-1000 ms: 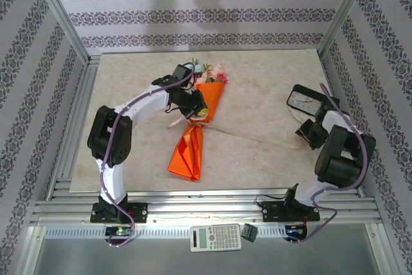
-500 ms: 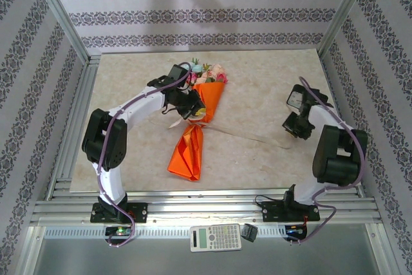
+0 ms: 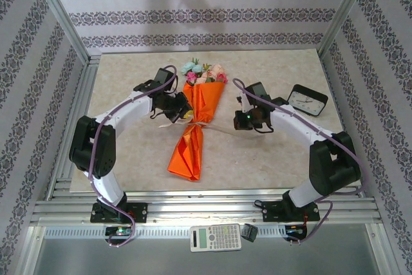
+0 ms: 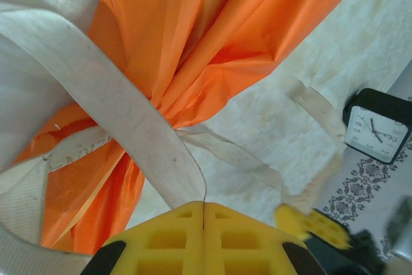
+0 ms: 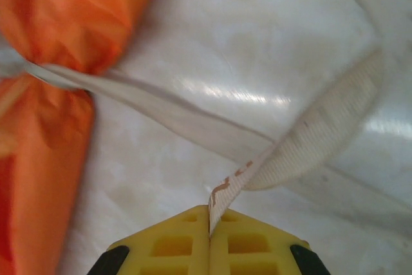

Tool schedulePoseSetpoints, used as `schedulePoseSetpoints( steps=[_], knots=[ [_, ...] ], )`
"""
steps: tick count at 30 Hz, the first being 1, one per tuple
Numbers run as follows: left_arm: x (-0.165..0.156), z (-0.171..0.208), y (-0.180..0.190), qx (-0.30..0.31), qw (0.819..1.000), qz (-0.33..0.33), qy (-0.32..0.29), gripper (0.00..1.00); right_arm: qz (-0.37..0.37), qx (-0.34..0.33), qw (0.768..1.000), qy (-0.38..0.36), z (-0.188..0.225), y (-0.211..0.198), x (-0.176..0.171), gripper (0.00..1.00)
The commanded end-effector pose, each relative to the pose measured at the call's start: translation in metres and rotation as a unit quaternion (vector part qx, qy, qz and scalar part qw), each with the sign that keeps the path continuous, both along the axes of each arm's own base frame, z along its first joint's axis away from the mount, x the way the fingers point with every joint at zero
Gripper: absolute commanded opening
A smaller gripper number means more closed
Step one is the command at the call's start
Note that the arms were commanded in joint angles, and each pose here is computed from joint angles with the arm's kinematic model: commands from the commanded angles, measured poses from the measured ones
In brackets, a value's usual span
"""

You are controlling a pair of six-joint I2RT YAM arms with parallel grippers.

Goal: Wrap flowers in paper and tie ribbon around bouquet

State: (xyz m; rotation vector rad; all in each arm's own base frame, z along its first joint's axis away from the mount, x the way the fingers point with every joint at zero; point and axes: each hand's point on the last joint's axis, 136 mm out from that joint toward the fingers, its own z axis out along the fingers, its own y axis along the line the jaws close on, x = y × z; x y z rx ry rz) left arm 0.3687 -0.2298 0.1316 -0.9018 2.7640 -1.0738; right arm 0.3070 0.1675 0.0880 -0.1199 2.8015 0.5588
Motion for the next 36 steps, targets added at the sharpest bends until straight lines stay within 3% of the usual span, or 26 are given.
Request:
schedulePoseSetpoints(
  steps=[1,6,9,12,18,21,28,36],
  knots=[
    [-0.002,0.008,0.007,0.004,1.000,0.006,-0.009,0.00,-0.068,-0.038,0.996,0.041,-0.020,-0.043,-0.013,0.00],
    [-0.003,0.010,0.005,0.000,1.000,0.003,-0.005,0.00,-0.156,-0.089,0.976,0.124,-0.044,-0.100,-0.020,0.00],
    [-0.003,0.011,0.005,-0.002,1.000,0.003,-0.005,0.00,-0.167,-0.131,0.969,0.125,-0.043,-0.114,-0.021,0.32],
    [-0.003,0.012,0.004,-0.003,1.000,0.002,-0.005,0.00,-0.174,-0.137,0.972,0.076,-0.023,-0.114,-0.010,0.44],
    [-0.002,0.014,0.002,-0.008,1.000,-0.001,-0.004,0.00,-0.197,-0.148,0.969,-0.006,0.018,-0.120,0.018,0.46],
    [-0.001,0.017,0.001,-0.011,1.000,-0.003,-0.007,0.00,-0.205,-0.146,0.968,-0.013,0.019,-0.126,0.036,0.48],
    [-0.002,0.021,-0.003,-0.022,1.000,-0.012,-0.009,0.00,-0.209,-0.080,0.972,0.066,-0.027,-0.108,0.071,0.46],
    [-0.005,0.022,-0.002,-0.026,1.000,-0.010,-0.007,0.00,-0.214,-0.119,0.964,0.101,-0.059,-0.120,0.081,0.46]
  ],
)
